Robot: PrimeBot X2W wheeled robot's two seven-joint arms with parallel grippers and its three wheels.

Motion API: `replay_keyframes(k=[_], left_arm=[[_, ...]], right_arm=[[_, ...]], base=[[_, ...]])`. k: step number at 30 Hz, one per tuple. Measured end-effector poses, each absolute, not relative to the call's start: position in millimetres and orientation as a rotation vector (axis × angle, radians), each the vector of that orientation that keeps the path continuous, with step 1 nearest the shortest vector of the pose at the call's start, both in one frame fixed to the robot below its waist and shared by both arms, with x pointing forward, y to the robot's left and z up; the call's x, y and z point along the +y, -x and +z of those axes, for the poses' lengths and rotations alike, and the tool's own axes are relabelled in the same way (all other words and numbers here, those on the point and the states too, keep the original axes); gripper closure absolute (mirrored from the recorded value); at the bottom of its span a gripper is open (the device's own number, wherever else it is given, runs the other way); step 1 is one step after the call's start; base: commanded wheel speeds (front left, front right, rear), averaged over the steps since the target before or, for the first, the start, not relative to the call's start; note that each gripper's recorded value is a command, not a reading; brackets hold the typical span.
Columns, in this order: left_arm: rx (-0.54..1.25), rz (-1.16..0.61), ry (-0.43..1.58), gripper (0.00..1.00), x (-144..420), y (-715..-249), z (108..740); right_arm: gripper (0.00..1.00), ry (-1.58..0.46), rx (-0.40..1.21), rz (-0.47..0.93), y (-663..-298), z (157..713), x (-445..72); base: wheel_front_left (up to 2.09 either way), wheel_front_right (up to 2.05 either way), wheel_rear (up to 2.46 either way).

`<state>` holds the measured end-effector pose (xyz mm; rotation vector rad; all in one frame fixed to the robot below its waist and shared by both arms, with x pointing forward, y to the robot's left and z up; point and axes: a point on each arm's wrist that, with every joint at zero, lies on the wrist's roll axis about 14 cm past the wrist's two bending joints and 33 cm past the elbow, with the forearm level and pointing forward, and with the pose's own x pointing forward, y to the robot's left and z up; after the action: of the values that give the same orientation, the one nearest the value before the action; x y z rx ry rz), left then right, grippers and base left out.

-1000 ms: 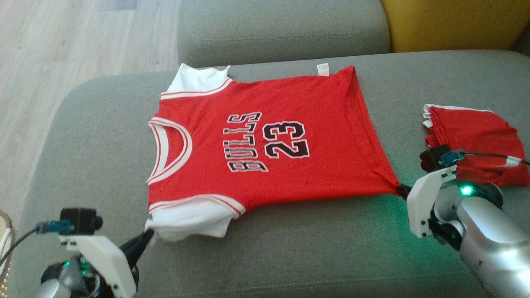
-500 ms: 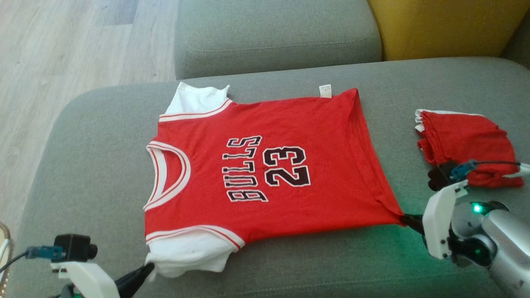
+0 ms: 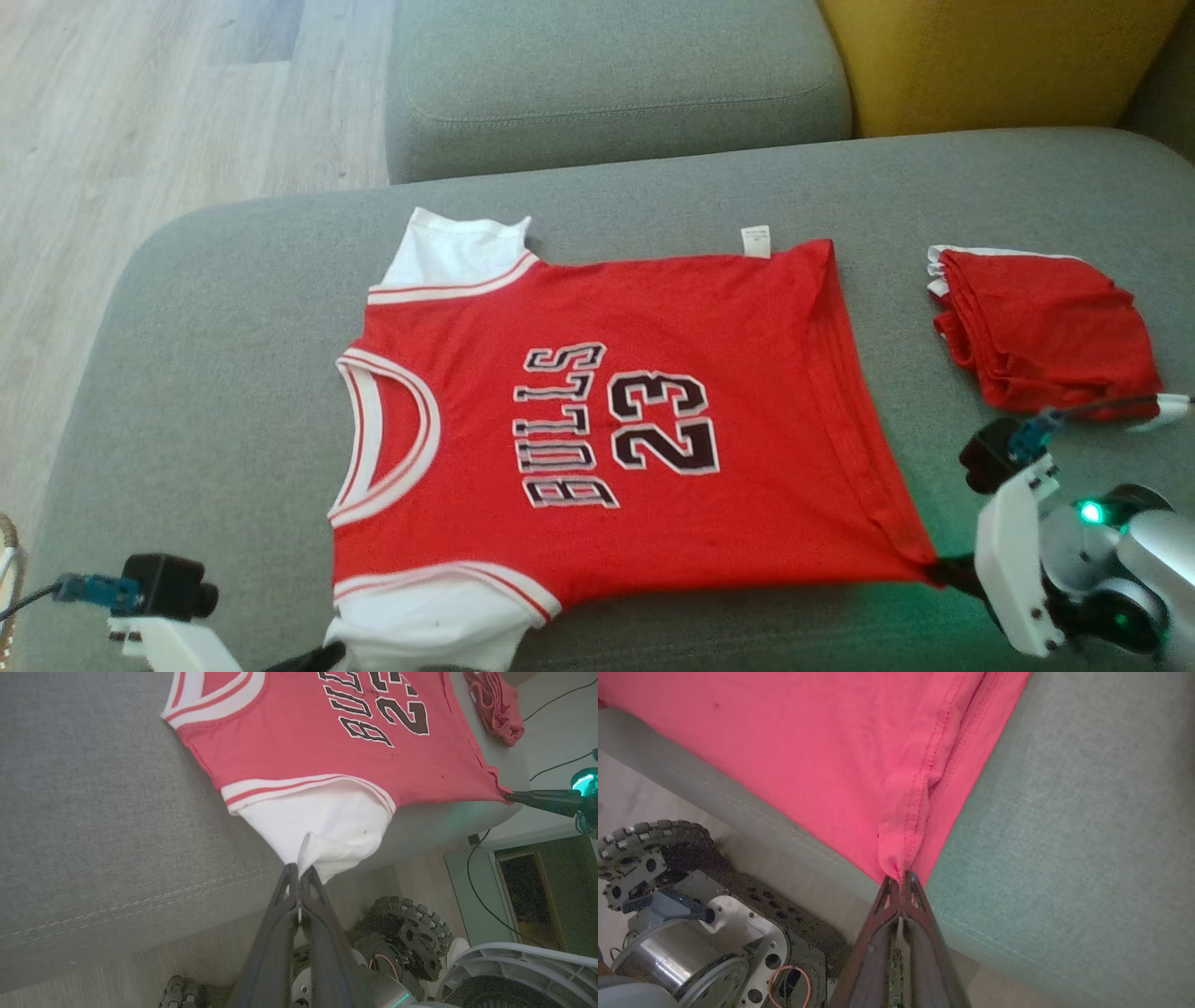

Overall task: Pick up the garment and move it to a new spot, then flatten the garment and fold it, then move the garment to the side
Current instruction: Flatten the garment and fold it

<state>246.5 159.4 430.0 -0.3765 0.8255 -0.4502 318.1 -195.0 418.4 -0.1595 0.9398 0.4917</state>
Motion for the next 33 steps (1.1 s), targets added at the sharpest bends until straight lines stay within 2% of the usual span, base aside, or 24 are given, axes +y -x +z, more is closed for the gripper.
replay_keyframes(k=[8, 16, 23, 33], left_arm=[[0.824, -0.467, 0.4, 1.0, 157.1, -245.4, 435.1], [0.715, -0.458, 0.41, 1.0, 157.5, -273.8, 453.7], [0.61, -0.454, 0.438, 1.0, 156.9, -309.5, 476.5], [0.583, -0.442, 0.424, 1.0, 149.7, -363.9, 473.1]], right_arm=[[1.0, 0.156, 0.95, 0.504, -315.0, 421.1, -196.8], [1.0, 0.146, 0.874, 0.499, -332.5, 430.0, -194.9], [1.0, 0.109, 0.772, 0.474, -367.5, 448.2, -190.7], [1.0, 0.077, 0.75, 0.448, -408.7, 437.7, -182.8]], base=[[0.0, 0.0, 0.0], [0.0, 0.0, 0.0], [0.0, 0.0, 0.0], [0.0, 0.0, 0.0]])
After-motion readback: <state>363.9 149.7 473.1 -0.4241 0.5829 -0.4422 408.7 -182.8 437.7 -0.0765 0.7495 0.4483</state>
